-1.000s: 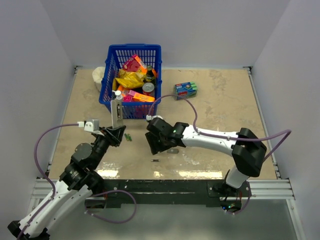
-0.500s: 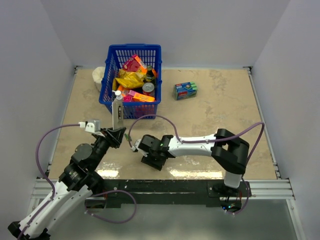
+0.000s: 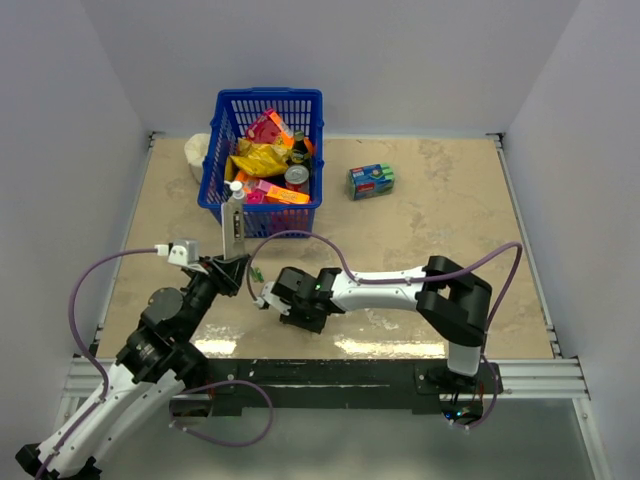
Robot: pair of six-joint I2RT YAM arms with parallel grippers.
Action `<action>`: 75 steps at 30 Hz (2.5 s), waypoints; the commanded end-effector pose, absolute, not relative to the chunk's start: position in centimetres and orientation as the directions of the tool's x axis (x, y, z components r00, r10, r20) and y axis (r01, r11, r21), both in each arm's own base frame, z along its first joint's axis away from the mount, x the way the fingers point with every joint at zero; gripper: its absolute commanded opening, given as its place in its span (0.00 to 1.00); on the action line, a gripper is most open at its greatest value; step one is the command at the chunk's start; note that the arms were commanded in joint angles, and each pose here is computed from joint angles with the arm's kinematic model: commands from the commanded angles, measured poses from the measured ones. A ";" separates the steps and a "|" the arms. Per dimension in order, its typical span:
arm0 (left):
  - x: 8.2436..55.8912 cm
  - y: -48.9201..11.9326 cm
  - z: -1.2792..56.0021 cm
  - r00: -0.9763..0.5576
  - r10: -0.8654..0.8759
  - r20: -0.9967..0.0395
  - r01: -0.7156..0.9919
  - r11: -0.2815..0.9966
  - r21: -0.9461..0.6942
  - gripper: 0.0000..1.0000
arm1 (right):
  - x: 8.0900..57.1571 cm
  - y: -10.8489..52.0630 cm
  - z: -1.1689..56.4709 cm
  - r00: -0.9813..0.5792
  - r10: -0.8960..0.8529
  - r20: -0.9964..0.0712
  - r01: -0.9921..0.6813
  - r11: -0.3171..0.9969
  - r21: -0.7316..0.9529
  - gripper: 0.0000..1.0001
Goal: Load the batteries into the remote control
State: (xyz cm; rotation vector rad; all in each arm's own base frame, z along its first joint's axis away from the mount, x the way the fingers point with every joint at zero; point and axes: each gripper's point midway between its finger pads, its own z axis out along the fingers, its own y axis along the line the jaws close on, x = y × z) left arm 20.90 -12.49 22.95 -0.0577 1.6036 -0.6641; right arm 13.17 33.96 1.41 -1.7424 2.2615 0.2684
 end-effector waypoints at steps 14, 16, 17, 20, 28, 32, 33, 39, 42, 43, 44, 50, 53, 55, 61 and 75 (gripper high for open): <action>20.9 -11.6 26.1 -0.081 -0.439 -0.895 0.342 0.831 -0.439 0.00 | 14.5 36.9 3.4 -0.313 -0.857 -0.410 -0.941 0.338 0.011 0.44; 20.8 -11.6 26.3 -0.079 -0.441 -0.894 0.348 0.828 -0.439 0.00 | 14.9 37.0 2.5 -0.297 -0.874 -0.384 -0.946 0.325 -0.009 0.44; 20.8 -11.6 26.3 -0.079 -0.442 -0.893 0.346 0.828 -0.441 0.00 | 15.2 37.3 2.6 -0.293 -0.874 -0.388 -0.946 0.324 -0.016 0.42; 20.7 -11.5 26.5 -0.076 -0.444 -0.893 0.348 0.827 -0.441 0.00 | 15.6 37.9 2.2 -0.287 -0.875 -0.391 -0.947 0.320 -0.021 0.40; 20.5 -11.3 26.6 -0.075 -0.450 -0.890 0.346 0.825 -0.447 0.00 | 15.6 38.2 1.3 -0.339 -0.867 -0.366 -0.931 0.366 -0.004 0.23; 20.5 -11.3 26.6 -0.077 -0.451 -0.889 0.345 0.825 -0.448 0.00 | 16.6 36.9 2.0 -0.461 -0.806 -0.371 -0.866 0.499 -0.008 0.00; 20.5 -11.3 26.6 -0.075 -0.450 -0.890 0.346 0.825 -0.447 0.00 | 17.3 36.6 2.9 -0.532 -0.751 -0.390 -0.817 0.577 0.004 0.00; 20.5 -11.6 26.5 -0.081 -0.453 -0.888 0.353 0.820 -0.450 0.00 | 22.6 31.0 5.4 -0.830 -0.341 -0.441 -0.406 0.912 0.059 0.00; 20.6 -11.8 26.5 -0.081 -0.455 -0.887 0.361 0.816 -0.452 0.00 | 24.7 28.3 7.0 -0.888 0.001 -0.459 -0.105 0.973 0.206 0.00; 20.6 -11.8 26.6 -0.082 -0.455 -0.887 0.362 0.815 -0.452 0.00 | 25.2 27.7 8.1 -0.878 0.080 -0.472 -0.047 0.967 0.251 0.00; 20.6 -11.8 26.5 -0.082 -0.455 -0.887 0.364 0.815 -0.451 0.00 | 25.1 26.5 7.6 -0.876 0.139 -0.462 0.017 0.966 0.259 0.00; 20.5 -11.8 26.7 -0.076 -0.456 -0.887 0.367 0.814 -0.450 0.00 | 26.6 22.4 7.5 -0.732 0.531 -0.428 0.402 0.843 0.359 0.00; 20.5 -11.6 26.7 -0.073 -0.457 -0.886 0.361 0.816 -0.451 0.00 | 26.3 21.5 6.6 -0.664 0.641 -0.385 0.536 0.767 0.354 0.00; 20.4 -11.5 26.7 -0.072 -0.458 -0.886 0.359 0.817 -0.451 0.00 | 26.3 21.5 6.4 -0.621 0.700 -0.354 0.599 0.714 0.363 0.00; 20.3 -11.2 26.7 -0.070 -0.462 -0.884 0.351 0.819 -0.455 0.00 | 26.1 21.7 4.5 -0.591 0.742 -0.317 0.686 0.669 0.287 0.00; 20.3 -10.9 26.6 -0.065 -0.463 -0.884 0.342 0.822 -0.456 0.00 | 25.4 22.9 1.9 -0.634 0.731 -0.253 0.695 0.682 0.228 0.27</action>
